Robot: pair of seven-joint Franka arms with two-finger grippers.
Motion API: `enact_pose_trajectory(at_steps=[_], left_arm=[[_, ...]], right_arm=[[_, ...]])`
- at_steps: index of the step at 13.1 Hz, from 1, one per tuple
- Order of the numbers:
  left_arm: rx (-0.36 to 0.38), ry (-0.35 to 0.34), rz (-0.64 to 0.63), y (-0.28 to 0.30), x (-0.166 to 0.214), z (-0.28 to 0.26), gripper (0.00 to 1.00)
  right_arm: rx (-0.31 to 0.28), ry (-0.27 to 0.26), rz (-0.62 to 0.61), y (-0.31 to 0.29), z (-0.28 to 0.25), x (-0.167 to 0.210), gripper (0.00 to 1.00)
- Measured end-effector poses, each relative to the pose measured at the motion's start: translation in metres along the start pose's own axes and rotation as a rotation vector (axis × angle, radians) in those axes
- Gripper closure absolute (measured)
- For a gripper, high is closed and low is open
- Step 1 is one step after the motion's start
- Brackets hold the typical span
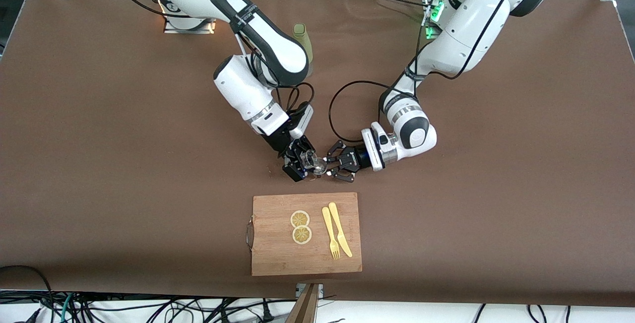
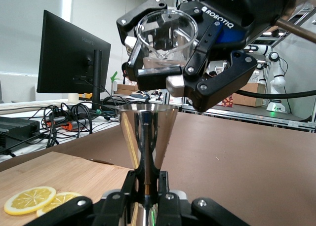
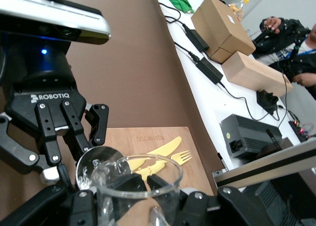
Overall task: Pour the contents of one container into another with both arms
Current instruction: 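Carry the glass cup back with the right gripper while the left gripper returns the jigger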
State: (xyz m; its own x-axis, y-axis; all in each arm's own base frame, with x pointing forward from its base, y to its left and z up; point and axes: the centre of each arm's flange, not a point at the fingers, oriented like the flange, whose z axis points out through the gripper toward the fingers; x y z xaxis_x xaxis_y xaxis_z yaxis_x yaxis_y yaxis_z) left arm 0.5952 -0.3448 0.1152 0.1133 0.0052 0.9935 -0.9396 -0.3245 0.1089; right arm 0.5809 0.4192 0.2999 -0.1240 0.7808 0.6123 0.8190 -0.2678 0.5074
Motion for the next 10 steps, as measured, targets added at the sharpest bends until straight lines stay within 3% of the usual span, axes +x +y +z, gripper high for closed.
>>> enact_pose_trajectory(at_steps=[3,5,7,10], left_arm=[[0.009,0.000,0.005,-0.005,0.002,-0.004,0.79],[0.028,-0.003,0.013,-0.016,0.006,-0.015,0.79],[0.026,-0.025,0.033,-0.028,0.009,-0.037,0.79],[-0.045,-0.038,0.090,-0.046,0.011,-0.089,0.79]], right_arm=[[0.003,0.039,0.138,0.013,-0.009,0.015,0.87],[0.043,0.090,0.193,0.034,-0.022,0.026,0.87],[0.096,0.126,0.242,0.061,-0.031,0.011,0.87],[0.218,0.171,0.310,0.093,-0.035,-0.036,0.87]])
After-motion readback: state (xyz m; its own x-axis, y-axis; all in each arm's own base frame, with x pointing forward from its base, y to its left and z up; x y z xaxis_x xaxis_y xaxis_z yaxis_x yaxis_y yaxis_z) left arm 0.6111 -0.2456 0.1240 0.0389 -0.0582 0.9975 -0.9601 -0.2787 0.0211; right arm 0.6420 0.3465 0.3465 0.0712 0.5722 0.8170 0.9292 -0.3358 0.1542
